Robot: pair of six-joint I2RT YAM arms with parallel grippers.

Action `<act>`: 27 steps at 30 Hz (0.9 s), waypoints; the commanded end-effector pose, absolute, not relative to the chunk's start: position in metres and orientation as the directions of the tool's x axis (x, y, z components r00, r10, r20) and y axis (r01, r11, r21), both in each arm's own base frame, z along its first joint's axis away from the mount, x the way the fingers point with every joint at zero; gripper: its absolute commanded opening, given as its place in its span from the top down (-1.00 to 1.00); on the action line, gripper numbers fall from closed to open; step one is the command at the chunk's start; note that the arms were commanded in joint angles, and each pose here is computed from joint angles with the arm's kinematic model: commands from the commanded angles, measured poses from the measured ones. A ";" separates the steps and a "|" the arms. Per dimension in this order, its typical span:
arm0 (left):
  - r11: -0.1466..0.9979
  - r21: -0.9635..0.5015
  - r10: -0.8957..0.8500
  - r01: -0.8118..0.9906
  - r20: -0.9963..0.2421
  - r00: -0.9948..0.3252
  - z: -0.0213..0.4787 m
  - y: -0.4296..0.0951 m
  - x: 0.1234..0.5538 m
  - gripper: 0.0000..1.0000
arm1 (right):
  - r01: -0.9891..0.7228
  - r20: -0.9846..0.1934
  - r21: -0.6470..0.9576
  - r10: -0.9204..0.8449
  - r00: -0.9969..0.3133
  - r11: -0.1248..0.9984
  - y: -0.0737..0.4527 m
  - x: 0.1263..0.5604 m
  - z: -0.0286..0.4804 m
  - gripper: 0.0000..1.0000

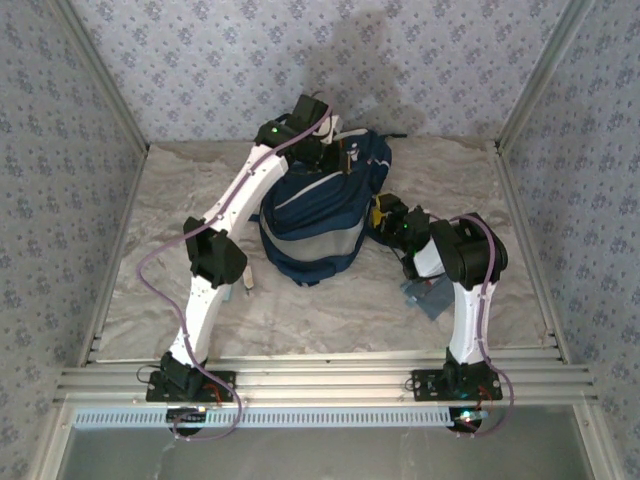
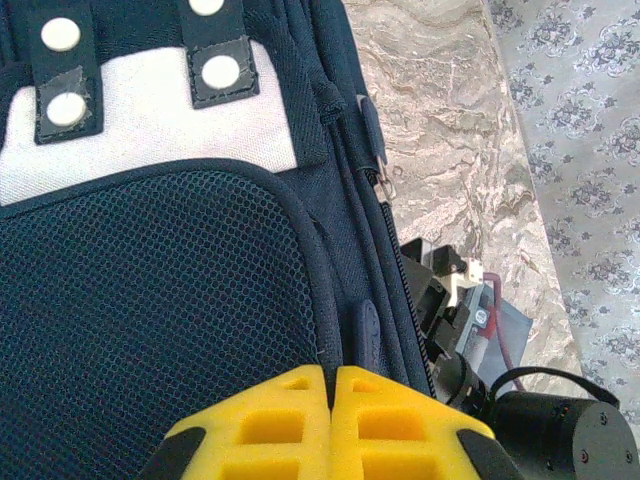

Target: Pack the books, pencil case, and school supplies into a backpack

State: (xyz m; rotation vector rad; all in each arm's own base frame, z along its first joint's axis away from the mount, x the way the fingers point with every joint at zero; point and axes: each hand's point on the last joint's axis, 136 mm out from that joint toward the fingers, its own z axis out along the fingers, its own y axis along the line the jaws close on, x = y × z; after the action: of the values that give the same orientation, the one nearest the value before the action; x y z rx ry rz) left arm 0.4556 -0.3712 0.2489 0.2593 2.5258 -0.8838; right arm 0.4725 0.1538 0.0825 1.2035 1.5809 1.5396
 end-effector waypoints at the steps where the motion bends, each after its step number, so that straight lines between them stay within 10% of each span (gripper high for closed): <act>1: 0.710 -0.588 -0.001 0.388 -0.552 -0.834 0.295 -0.382 0.453 1.00 | 0.117 0.194 0.980 0.902 -0.385 -0.161 0.150 0.473 0.111 -0.15; 27: 0.706 -0.587 0.000 0.395 -0.559 -0.829 0.298 -0.381 0.452 1.00 | 0.065 0.202 0.979 0.914 -0.351 -0.191 0.140 0.476 0.136 -0.07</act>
State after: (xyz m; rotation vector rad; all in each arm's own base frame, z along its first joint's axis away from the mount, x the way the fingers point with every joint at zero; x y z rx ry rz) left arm 0.4565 -0.3738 0.2444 0.2607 2.5268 -0.8896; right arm 0.4785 0.1497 0.1153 1.2223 1.4642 1.6258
